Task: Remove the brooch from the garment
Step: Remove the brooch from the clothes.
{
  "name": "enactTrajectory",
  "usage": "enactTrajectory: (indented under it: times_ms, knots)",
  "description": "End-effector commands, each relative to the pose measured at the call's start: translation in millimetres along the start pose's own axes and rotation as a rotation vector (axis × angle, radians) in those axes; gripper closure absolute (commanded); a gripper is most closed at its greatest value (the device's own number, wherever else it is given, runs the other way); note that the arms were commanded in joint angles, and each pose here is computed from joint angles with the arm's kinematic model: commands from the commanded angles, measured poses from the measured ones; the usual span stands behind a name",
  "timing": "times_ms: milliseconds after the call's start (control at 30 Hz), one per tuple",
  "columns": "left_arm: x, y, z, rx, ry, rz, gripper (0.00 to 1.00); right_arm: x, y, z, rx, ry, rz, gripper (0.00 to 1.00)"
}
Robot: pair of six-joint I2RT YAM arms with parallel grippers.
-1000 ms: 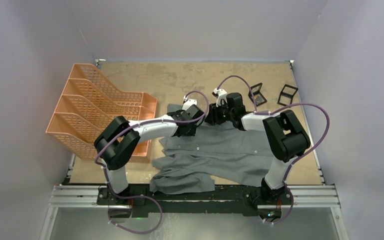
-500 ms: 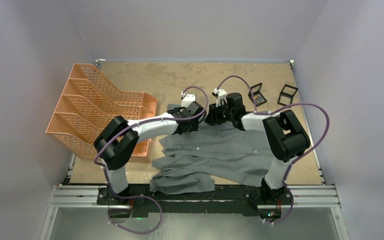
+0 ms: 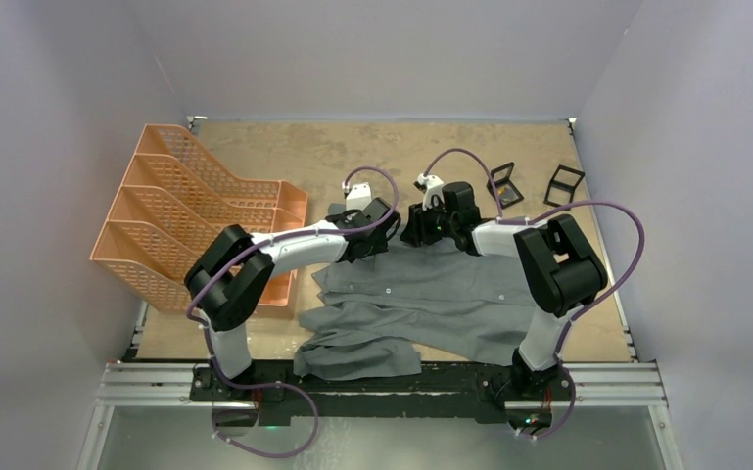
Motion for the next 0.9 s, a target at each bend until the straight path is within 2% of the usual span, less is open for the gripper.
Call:
enactTrajectory:
  times_ms: [0,133,867]
  knots:
    - [-3.2,-9.1,-6.0,0.009,0.067,-0.007,0.47,3.8,-2.4,12.3,-0.016,0.031,0.019,0.57]
    - [-2.0,-8.7,-6.8,0.005,0.072,-0.007,0.5,4.1,-2.1,13.0,-0.017,0.033,0.02,0.57]
    - [6.5,-14.4,-12.4,-0.002,0.051,0.032,0.51,5.2,-3.1,12.3,-0.011,0.033,0.027,0.57]
Point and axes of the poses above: each gripper's point midway between its finger pads, its own y axis back along the fingers, its own x axis along the line the jaws close on, z = x × y, the point moved 8 cm from there along y, back along the fingers, and after that the axes turned 1 degree about y, right-handed, at the moved point
